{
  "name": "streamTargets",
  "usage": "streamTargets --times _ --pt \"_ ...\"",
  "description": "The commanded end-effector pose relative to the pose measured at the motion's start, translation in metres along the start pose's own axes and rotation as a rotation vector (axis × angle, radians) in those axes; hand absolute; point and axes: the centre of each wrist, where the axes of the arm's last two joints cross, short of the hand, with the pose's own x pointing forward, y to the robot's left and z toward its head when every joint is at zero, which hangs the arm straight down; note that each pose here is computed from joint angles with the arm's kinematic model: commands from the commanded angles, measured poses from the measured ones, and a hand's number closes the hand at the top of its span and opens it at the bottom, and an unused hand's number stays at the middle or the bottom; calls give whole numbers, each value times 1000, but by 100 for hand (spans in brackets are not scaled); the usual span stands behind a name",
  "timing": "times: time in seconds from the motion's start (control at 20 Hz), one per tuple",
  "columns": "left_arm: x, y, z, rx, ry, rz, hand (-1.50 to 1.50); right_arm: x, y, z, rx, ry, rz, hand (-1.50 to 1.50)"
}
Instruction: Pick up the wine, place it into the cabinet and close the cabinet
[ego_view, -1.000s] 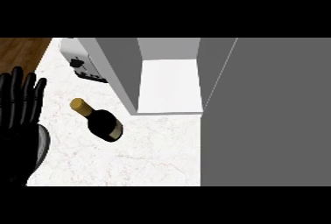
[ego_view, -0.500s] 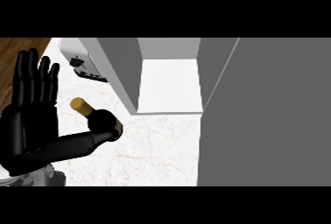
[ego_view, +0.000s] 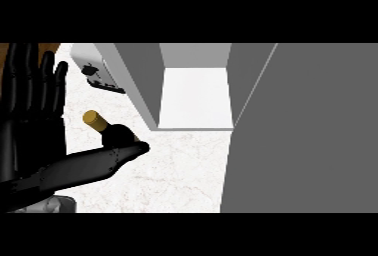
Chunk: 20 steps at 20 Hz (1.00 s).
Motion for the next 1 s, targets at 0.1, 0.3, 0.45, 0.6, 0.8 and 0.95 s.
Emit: streamTargets --times 0.1,0.3,0.45,0.6,0.8,0.95 --pt "20 -11 12 27 31 -4 -150 40 15 25 -5 -19 -19 -150" --pt "15 -11 7 39 44 1 -150 41 20 21 -14 -6 -20 -150" --pt "19 -6 1 29 62 -11 -150 47 20 5 -12 -15 -29 -150" --pt "6 -7 1 54 74 -28 -150 39 28 16 -16 -28 -12 -150" --pt "15 -6 1 82 99 -31 -150 58 23 22 0 -19 -40 -150" --pt "-11 -5 -10 89 101 -49 -150 40 23 12 -13 -21 -16 -150"
